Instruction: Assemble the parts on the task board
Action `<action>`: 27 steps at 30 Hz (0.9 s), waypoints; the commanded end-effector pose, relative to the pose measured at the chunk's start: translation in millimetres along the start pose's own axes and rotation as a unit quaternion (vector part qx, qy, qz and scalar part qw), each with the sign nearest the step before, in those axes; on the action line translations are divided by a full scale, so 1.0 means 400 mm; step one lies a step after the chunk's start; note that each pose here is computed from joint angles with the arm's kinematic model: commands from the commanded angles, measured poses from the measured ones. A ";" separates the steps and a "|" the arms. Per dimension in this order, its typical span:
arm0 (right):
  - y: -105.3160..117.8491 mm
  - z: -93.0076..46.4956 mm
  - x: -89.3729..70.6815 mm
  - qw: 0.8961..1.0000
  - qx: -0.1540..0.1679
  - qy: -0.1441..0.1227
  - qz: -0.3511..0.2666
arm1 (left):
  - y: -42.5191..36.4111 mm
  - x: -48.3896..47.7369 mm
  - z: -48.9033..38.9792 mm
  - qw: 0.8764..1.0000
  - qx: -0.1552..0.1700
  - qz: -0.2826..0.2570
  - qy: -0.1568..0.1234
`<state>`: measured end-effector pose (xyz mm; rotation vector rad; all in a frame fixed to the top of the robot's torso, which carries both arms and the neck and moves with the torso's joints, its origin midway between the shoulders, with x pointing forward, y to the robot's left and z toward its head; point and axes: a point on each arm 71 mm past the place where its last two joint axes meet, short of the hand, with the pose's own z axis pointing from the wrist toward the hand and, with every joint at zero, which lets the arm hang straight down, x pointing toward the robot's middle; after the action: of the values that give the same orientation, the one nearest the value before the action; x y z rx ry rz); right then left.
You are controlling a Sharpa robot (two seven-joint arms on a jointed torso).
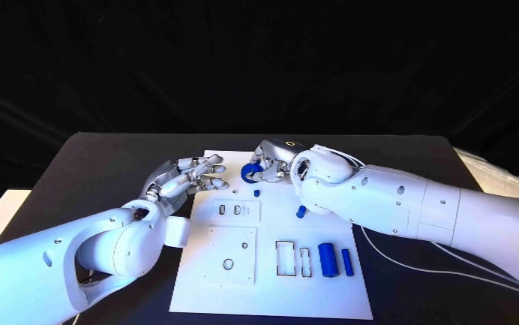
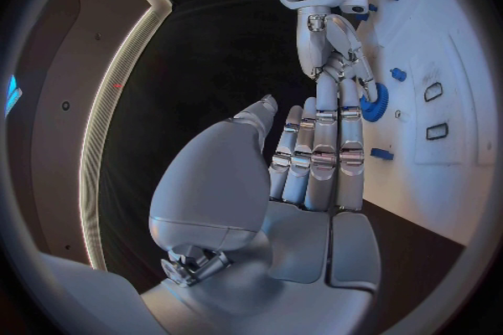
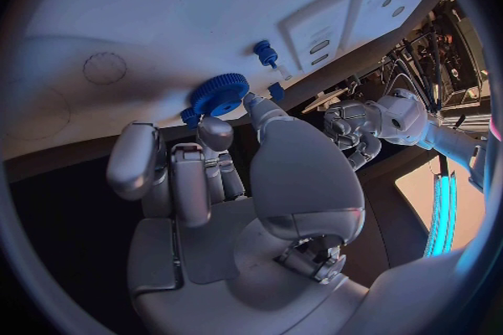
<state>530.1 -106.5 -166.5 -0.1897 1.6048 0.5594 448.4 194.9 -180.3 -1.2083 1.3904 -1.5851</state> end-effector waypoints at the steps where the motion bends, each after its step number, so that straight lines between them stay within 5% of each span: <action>1: -0.005 -0.008 -0.018 0.998 -0.017 -0.050 0.022 | -0.002 0.004 0.001 1.000 0.002 -0.005 0.009; 13: -0.035 -0.065 -0.058 0.984 -0.106 -0.097 0.103 | -0.002 -0.005 0.002 1.000 0.003 -0.003 0.005; 27: -0.257 -0.202 -0.114 0.988 -0.047 -0.041 0.141 | 0.009 -0.012 0.008 1.000 0.001 -0.003 0.002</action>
<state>511.1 -242.7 -143.5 -0.0053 1.4920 0.7841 453.4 200.3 -185.3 -1.2177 1.3854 -1.5621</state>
